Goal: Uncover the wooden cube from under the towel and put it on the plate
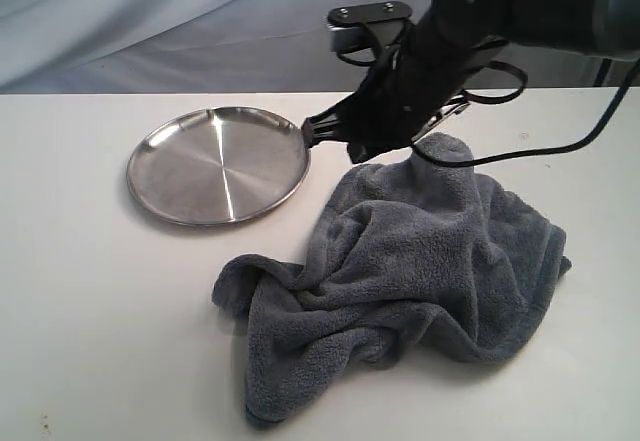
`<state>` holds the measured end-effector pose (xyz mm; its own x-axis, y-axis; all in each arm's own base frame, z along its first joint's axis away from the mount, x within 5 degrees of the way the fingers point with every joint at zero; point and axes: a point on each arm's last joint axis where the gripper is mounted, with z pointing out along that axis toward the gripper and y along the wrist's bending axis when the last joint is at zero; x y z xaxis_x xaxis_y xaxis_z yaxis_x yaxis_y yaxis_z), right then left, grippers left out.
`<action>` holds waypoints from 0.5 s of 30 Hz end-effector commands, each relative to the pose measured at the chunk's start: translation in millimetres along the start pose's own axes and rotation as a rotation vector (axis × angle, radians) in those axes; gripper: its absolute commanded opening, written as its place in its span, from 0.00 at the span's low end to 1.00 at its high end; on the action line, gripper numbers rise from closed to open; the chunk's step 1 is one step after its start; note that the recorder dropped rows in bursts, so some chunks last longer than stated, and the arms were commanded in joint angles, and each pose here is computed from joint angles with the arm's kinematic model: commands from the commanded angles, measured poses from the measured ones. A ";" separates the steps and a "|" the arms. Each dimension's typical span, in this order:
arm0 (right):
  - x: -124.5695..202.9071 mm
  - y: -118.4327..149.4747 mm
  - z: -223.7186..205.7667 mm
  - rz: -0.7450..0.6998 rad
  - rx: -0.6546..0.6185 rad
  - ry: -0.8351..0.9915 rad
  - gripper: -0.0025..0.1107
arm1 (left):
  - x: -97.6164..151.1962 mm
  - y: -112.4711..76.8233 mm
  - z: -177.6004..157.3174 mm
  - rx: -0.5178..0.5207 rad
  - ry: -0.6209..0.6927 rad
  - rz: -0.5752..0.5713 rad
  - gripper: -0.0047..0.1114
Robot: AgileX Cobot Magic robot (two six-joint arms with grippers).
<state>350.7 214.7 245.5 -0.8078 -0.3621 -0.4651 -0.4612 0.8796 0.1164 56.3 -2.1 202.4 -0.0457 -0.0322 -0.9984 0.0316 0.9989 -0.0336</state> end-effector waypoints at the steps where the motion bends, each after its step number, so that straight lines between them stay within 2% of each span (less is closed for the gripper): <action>1: 8.7 40.6 1.1 -0.118 -0.032 0.046 0.02 | 1.2 0.0 0.1 0.001 0.001 -0.001 0.05; 8: 37.5 95.0 2.9 -0.288 -0.060 0.117 0.02 | 1.2 0.0 0.1 0.001 0.001 -0.001 0.05; 12: 63.3 105.3 2.1 -0.309 -0.076 0.127 0.02 | 1.2 0.0 0.1 0.001 0.001 -0.002 0.05; 15: 87.2 99.6 0.5 -0.277 -0.074 0.148 0.02 | 1.2 0.0 0.1 0.001 0.001 -0.002 0.05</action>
<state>246.4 283.3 220.4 -0.6799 -0.6417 -0.3549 -0.7046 0.7058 0.0737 56.3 -2.1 202.4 -0.0457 -0.0322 -0.9984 0.0316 0.9989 -0.0336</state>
